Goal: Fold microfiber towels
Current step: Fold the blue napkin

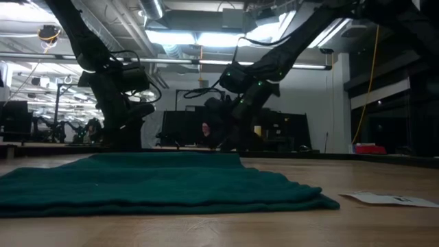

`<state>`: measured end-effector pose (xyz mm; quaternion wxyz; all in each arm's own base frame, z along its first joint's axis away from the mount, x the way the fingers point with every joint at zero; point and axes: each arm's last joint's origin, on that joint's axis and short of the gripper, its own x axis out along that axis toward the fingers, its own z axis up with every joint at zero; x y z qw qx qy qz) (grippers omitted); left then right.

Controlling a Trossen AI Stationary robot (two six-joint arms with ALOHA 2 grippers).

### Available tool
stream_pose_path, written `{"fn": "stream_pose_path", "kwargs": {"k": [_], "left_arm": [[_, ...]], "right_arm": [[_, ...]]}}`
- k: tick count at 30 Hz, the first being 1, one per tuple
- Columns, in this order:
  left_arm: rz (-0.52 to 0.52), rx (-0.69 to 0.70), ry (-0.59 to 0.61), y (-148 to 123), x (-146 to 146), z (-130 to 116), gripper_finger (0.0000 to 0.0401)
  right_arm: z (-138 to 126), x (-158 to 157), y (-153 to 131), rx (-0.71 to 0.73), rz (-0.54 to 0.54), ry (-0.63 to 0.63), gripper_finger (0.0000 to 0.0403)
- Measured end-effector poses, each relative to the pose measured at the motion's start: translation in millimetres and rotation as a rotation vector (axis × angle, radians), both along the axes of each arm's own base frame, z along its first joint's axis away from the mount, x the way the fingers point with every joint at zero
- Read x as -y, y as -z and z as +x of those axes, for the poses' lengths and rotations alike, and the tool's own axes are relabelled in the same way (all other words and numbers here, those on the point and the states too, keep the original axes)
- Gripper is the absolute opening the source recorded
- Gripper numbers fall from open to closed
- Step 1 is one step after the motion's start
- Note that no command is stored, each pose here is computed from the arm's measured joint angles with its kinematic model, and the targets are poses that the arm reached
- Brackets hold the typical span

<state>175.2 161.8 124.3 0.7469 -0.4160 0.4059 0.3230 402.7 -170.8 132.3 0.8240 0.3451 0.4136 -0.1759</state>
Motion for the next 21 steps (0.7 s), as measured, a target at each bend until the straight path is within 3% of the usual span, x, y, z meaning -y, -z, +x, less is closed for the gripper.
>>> {"fn": "stream_pose_path", "kwargs": {"k": [4, 21], "left_arm": [[0.003, 0.004, 0.006, -0.2, -0.1, 0.3, 0.0127], [-0.005, 0.039, 0.032, -0.5, -0.2, 2.1, 0.0127]], "right_arm": [[-2.5, 3.1, 0.3, -0.032, -0.029, 0.009, 0.0178], [-3.2, 0.4, 4.6, -0.058, 0.035, 0.069, 0.0197]]}}
